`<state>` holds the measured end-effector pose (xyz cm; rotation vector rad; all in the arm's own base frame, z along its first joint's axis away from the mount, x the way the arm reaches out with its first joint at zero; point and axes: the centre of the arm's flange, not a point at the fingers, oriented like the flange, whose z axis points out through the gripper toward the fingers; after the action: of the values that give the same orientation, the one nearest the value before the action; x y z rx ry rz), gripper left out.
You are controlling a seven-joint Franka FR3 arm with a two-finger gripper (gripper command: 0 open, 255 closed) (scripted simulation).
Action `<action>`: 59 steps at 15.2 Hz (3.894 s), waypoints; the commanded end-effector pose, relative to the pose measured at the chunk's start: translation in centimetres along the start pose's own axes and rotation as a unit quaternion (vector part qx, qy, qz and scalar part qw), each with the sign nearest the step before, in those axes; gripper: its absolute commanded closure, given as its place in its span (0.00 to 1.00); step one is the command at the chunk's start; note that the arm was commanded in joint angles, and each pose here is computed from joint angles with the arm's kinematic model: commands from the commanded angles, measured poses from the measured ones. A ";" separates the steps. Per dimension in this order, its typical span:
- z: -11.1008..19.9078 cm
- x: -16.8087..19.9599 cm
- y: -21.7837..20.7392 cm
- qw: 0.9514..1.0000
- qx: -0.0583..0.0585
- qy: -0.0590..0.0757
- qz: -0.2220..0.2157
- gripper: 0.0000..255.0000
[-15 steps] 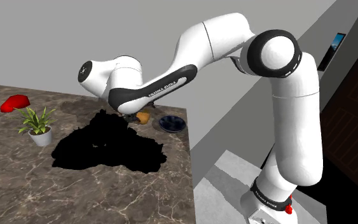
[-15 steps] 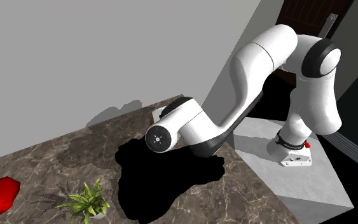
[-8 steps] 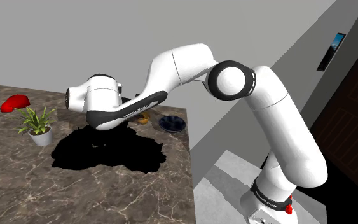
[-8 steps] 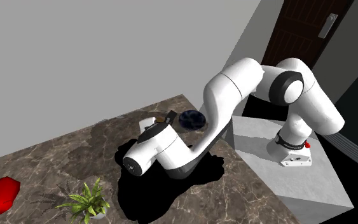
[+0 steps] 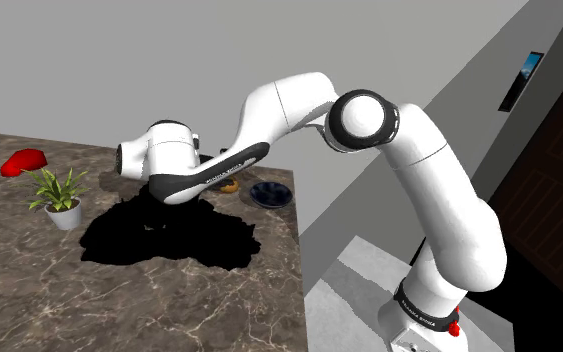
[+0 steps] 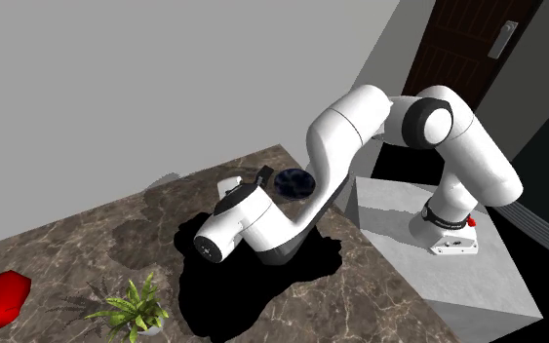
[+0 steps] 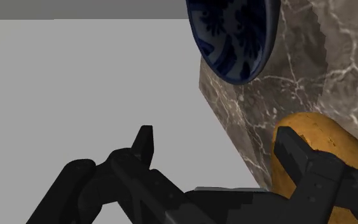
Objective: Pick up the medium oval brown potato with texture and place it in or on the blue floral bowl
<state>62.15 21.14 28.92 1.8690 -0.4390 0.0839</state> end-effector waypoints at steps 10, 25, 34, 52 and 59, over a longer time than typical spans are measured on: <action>-2.7 0.9 -3.6 0.991 0.120 0.050 -0.006 1.00; -0.5 5.4 0.4 0.963 0.231 -0.026 -0.135 0.00; 1.2 5.2 -0.4 0.963 0.231 -0.026 -0.135 0.00; 0.1 6.0 2.4 0.963 0.231 -0.026 -0.135 1.00; -1.1 7.0 5.8 0.963 0.231 -0.026 -0.135 1.00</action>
<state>67.02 18.86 35.80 2.3804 -0.2044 -0.0525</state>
